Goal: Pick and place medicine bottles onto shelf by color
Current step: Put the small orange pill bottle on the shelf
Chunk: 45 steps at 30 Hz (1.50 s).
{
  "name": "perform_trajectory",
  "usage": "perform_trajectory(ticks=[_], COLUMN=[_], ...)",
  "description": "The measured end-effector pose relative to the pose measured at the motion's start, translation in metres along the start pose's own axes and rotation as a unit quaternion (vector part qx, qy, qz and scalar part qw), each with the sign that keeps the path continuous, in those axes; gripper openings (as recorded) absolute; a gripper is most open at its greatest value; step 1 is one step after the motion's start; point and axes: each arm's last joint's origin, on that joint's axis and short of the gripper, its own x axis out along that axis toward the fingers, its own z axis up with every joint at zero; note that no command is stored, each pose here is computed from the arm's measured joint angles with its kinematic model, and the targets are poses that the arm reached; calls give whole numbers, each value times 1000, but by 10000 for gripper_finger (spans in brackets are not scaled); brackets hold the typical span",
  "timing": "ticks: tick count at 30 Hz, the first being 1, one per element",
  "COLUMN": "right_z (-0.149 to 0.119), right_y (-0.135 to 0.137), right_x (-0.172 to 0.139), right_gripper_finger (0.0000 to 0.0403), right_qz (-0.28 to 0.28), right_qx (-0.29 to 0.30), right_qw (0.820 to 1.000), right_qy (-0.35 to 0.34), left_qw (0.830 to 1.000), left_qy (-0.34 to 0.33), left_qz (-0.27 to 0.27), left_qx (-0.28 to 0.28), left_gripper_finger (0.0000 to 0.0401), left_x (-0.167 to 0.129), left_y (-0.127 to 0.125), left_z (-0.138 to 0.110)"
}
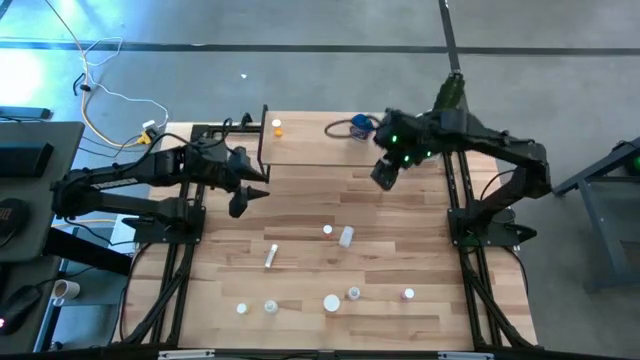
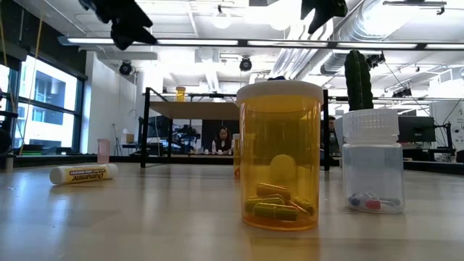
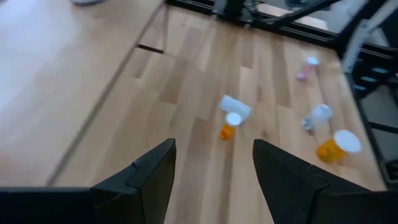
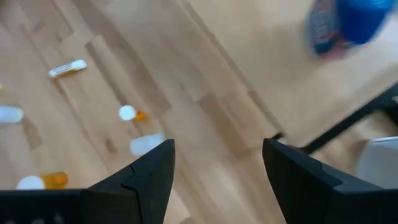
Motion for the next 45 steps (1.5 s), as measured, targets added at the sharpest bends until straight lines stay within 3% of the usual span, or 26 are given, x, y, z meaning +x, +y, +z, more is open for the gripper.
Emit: perform_trajectory(ticks=[16,31,45], right_z=[-38,-76,-91], right_y=[78,100,111], right_x=[72,123,194], right_gripper_finger=[234,234,234], right_qz=[116,102,67], right_qx=[-16,-45,-92], right_qw=[989,976,980], right_qy=[-95,-185,-164], left_qw=[998,997,998], left_qy=[9,15,17], left_qz=[-68,-68,-62], left_qx=[-7,-18,-19], left_gripper_finger=[204,204,204], left_x=[8,9,9], left_y=[1,1,2], left_z=[-32,-33,-33])
